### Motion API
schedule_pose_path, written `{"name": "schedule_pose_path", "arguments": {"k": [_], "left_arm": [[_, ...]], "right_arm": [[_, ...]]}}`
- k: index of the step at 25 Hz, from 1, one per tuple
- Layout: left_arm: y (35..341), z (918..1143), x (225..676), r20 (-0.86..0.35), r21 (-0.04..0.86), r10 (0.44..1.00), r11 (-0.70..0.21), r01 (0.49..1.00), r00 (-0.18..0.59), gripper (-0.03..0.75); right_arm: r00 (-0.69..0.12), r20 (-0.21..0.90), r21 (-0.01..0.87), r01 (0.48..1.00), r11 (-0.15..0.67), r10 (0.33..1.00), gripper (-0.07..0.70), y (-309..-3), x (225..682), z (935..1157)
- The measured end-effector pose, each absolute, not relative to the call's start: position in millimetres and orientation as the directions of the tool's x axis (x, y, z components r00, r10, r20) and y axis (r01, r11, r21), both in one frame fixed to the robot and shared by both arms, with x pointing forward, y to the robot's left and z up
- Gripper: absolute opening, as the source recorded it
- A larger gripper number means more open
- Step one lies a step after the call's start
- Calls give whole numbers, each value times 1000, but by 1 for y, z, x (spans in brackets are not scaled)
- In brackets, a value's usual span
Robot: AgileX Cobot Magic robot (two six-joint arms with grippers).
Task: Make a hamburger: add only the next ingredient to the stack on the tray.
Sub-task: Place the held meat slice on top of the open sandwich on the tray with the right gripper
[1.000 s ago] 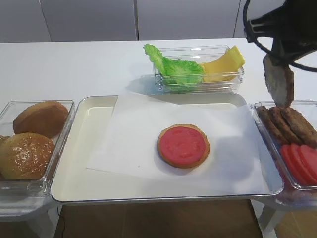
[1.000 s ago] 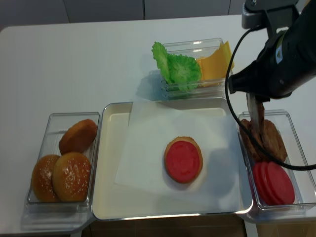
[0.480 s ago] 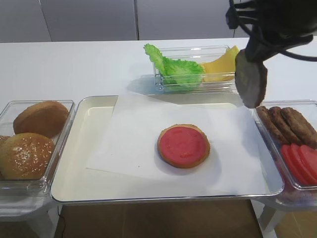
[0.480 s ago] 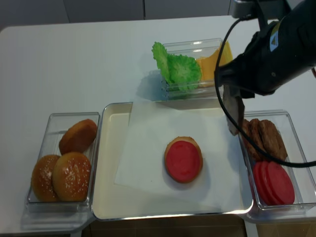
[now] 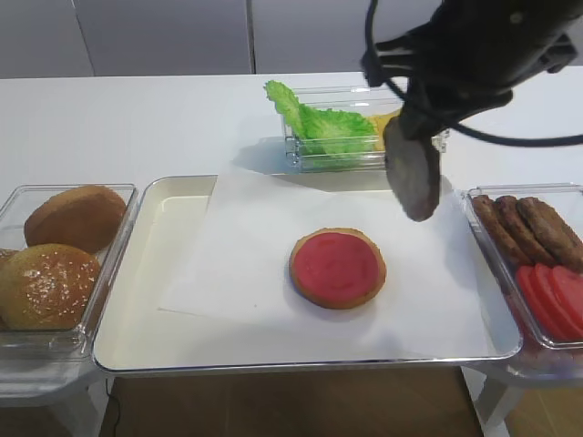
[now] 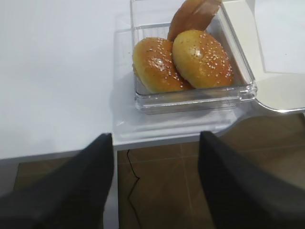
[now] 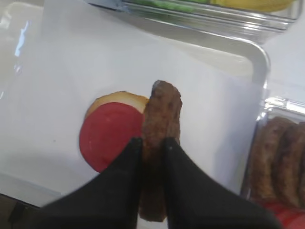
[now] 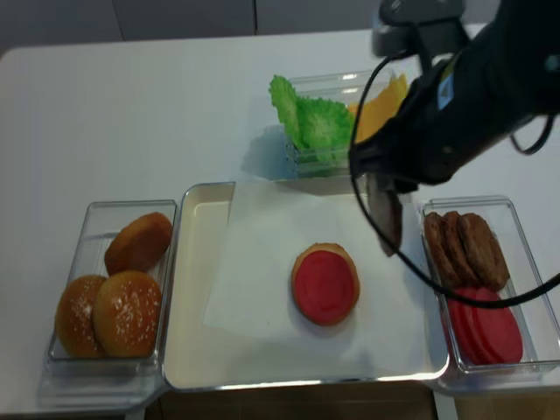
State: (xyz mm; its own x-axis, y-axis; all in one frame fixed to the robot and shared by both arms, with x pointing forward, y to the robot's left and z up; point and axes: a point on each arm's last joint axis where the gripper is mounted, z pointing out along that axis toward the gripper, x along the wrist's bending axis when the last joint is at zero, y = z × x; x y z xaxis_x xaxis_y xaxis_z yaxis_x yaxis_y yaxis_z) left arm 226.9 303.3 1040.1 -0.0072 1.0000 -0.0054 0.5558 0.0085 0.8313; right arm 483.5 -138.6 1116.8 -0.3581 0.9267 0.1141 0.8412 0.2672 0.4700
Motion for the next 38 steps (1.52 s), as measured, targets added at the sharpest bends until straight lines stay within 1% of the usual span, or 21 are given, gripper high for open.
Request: {"name": "schedule_pose_path", "arguments": {"k": [5,11,19,28,38], "left_arm": [[303,1040,227,-5,831,1000,8,556,-7,419],[303,1040,227,-5,831,1000,8,556,-7,419],[303,1040,227,-5,831,1000,8,556,-7,419],[303,1040,227,-5,831,1000,8,556,-7,419],[303,1040,227,-5,831,1000,8,556,-7,419]], "right_arm": [[-427,90,452,823,345,900,111,-113,484,1101],[-466,16,422,805,416,885,111,-95,486,1081],[-474,-7,393,808,438,881,111,-88,492,1067],[-478,-37,394,800,453,877,111,-90,494,1066],[-478,-31,386,804,452,878,111,-87,496,1062]]}}
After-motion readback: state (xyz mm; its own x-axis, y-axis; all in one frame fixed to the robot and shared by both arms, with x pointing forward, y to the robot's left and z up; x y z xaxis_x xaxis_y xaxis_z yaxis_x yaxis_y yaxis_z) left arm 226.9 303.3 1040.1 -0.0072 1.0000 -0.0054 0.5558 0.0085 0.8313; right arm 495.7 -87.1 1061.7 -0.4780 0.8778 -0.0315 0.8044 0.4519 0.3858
